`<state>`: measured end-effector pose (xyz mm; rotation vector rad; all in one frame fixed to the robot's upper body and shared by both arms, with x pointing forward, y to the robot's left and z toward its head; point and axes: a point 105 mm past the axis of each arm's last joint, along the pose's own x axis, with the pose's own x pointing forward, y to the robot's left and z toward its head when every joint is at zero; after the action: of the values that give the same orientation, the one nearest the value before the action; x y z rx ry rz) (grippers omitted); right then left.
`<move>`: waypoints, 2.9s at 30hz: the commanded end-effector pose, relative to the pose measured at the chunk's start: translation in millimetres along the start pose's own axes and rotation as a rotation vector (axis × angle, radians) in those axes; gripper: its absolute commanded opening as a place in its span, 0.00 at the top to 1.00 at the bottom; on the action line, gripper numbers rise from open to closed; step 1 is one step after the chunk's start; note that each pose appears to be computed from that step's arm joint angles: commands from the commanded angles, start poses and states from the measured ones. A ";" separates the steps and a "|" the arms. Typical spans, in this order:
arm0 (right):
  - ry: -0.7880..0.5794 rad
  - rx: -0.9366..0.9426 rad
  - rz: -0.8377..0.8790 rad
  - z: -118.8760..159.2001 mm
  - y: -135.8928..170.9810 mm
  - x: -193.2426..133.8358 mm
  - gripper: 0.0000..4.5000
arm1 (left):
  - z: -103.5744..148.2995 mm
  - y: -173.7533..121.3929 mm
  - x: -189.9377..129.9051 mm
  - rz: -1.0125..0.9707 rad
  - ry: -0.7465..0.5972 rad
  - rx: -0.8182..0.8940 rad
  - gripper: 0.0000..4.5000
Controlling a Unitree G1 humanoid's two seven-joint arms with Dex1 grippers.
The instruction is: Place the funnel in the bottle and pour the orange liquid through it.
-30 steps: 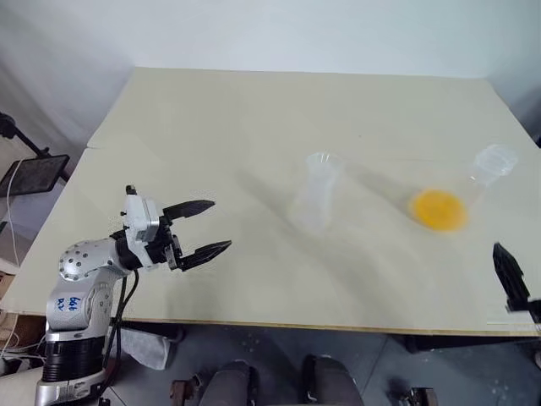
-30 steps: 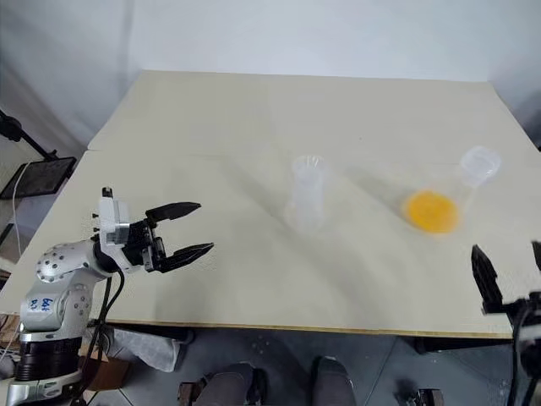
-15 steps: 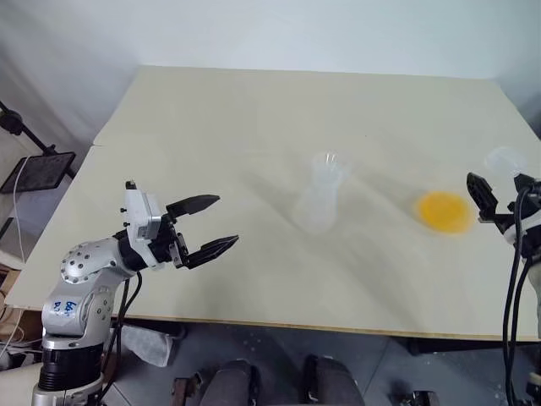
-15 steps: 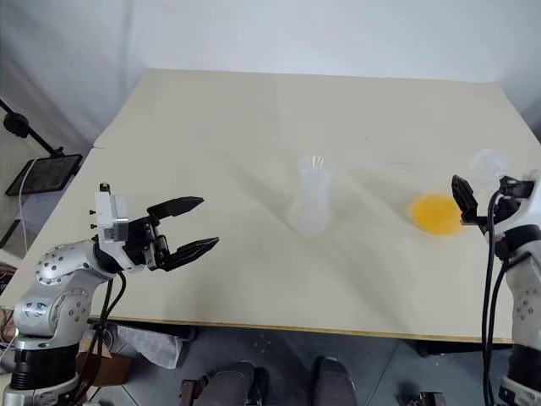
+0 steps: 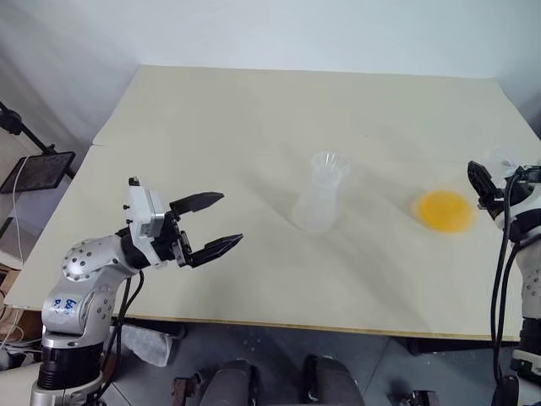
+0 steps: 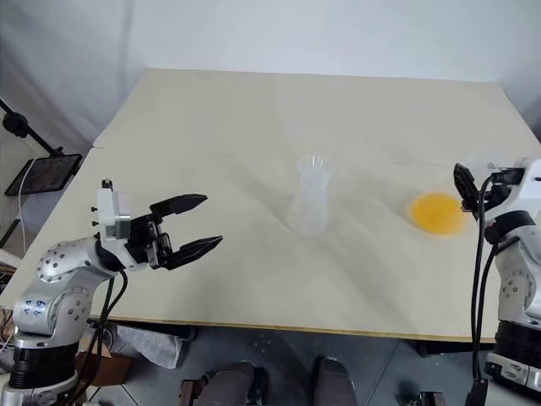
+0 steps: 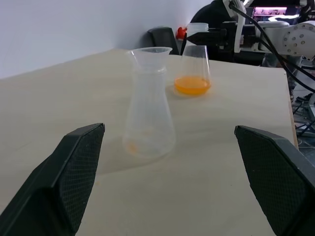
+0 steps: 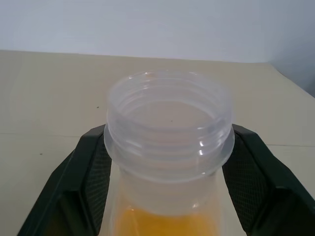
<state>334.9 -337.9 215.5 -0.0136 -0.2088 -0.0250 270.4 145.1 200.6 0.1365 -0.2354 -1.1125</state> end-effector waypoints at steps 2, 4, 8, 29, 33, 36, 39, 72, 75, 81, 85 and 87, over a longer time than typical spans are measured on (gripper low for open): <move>-0.093 0.020 0.054 20.0 13.1 -3.7 0.46 | 9.7 -0.2 1.6 -0.016 -0.026 0.037 0.00; -0.163 0.018 0.097 33.9 26.3 -3.8 0.47 | 9.8 0.3 2.3 -0.018 -0.026 0.039 0.00; -0.140 -0.129 0.160 44.5 55.5 1.5 0.47 | 9.2 2.1 2.9 -0.021 -0.026 0.041 0.00; -0.375 -0.611 0.331 88.8 140.9 -10.5 0.47 | 6.1 11.4 7.7 -0.017 -0.043 0.044 0.00; -0.408 -0.820 0.372 81.2 155.3 -13.6 0.47 | 5.4 11.3 9.4 -0.021 -0.047 0.039 0.00; -0.437 -0.941 0.371 76.7 162.4 -14.7 0.47 | 5.0 10.9 11.1 -0.027 -0.050 0.037 0.00; -0.459 -0.994 0.374 73.5 166.1 -15.3 0.47 | 5.1 10.8 12.3 -0.032 -0.051 0.037 0.00; -0.608 -1.419 0.344 63.2 196.7 0.6 0.47 | 4.4 6.9 18.2 -0.028 -0.069 0.032 0.00; -0.622 -1.437 0.340 64.0 198.1 1.3 0.47 | 4.4 6.8 18.3 -0.027 -0.070 0.033 0.00; -0.650 -1.478 0.335 65.4 200.2 1.5 0.47 | 5.1 6.8 18.3 -0.021 -0.073 0.036 0.00; -0.683 -1.537 0.304 68.4 200.8 1.4 0.47 | 5.4 6.1 18.1 -0.018 -0.073 0.036 0.00; -0.684 -1.542 0.302 68.0 200.6 2.1 0.47 | 5.5 5.9 18.2 -0.017 -0.073 0.035 0.00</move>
<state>333.4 -137.4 262.7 -1.5962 -0.7563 0.1801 288.2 135.0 200.5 0.1031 -0.2708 -1.1215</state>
